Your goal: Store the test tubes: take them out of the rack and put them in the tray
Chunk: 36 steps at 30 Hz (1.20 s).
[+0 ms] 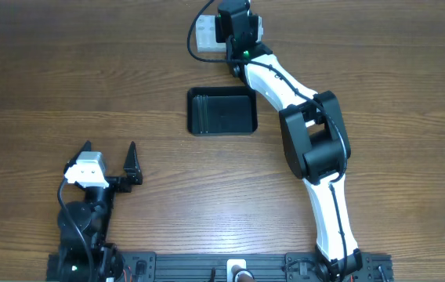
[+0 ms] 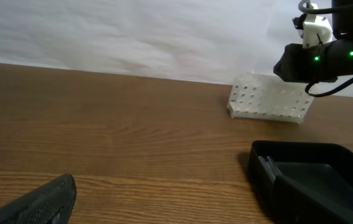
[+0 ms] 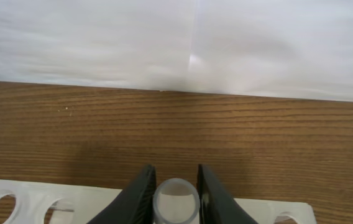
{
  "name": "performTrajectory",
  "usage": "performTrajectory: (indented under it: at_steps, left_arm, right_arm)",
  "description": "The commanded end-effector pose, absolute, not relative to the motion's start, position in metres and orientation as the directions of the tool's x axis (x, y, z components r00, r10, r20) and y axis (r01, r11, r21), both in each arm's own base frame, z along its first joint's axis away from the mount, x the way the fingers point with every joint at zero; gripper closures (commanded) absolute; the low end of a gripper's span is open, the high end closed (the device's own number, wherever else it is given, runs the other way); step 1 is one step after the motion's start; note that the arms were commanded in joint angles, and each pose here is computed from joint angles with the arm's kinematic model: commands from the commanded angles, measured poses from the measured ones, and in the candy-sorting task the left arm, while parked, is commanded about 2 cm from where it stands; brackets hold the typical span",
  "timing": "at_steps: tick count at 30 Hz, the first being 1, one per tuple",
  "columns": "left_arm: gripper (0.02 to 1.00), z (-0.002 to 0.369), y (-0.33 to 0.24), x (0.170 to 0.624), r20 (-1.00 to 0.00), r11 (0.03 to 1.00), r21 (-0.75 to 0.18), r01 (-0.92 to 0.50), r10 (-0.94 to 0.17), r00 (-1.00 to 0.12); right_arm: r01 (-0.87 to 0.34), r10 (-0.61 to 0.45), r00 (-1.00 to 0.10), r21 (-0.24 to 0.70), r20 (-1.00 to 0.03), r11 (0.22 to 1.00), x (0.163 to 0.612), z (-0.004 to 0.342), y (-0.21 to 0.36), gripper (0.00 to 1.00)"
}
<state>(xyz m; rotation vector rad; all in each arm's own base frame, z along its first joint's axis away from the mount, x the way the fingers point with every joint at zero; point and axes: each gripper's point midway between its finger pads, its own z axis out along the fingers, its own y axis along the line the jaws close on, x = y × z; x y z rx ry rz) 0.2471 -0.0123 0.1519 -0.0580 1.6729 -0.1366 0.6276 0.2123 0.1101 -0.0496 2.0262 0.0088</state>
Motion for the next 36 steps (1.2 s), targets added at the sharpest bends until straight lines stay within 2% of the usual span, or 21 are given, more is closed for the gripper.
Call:
performTrajectory:
  at_steps: [1,13,18,22,25,32,36]
  left_arm:
    - [0.018,0.150,-0.013,0.247,-0.988,0.992,-0.115,0.050,-0.109,-0.110]
    - [0.018,0.150,-0.013,0.247,-0.988,0.992,-0.115,0.050,-0.109,-0.110]
    - [0.018,0.150,-0.013,0.247,-0.988,0.992,-0.115,0.050,-0.109,-0.110]
    - [0.018,0.150,-0.013,0.247,-0.988,0.992,-0.115,0.050,-0.109,-0.110]
    - [0.018,0.150,-0.013,0.247,-0.988,0.992,-0.115,0.050,-0.109,-0.110]
    - [0.018,0.150,-0.013,0.247,-0.988,0.992,-0.115,0.050,-0.109,-0.110]
    - [0.018,0.150,-0.013,0.247,-0.988,0.992,-0.115,0.050,-0.109,-0.110]
  right_arm:
    - [-0.017,-0.021,-0.425,-0.016,-0.905,1.000,0.634,0.114,0.207,0.838]
    - [-0.017,-0.019,-0.420,-0.013,-0.907,1.000,0.634,0.117,0.208,0.879]
    - [-0.019,-0.013,-0.393,-0.006,-0.919,1.000,0.634,0.137,0.208,0.884]
    - [-0.025,-0.011,-0.341,-0.003,-0.940,1.000,0.631,0.176,0.207,0.890]
    - [-0.033,0.001,-0.250,0.010,-0.968,0.999,0.621,0.241,0.207,0.893]
    - [-0.055,0.043,-0.124,0.050,-0.991,0.997,0.592,0.334,0.205,0.890]
    - [-0.070,0.036,-0.168,0.049,-0.985,0.996,0.565,0.355,0.206,0.901]
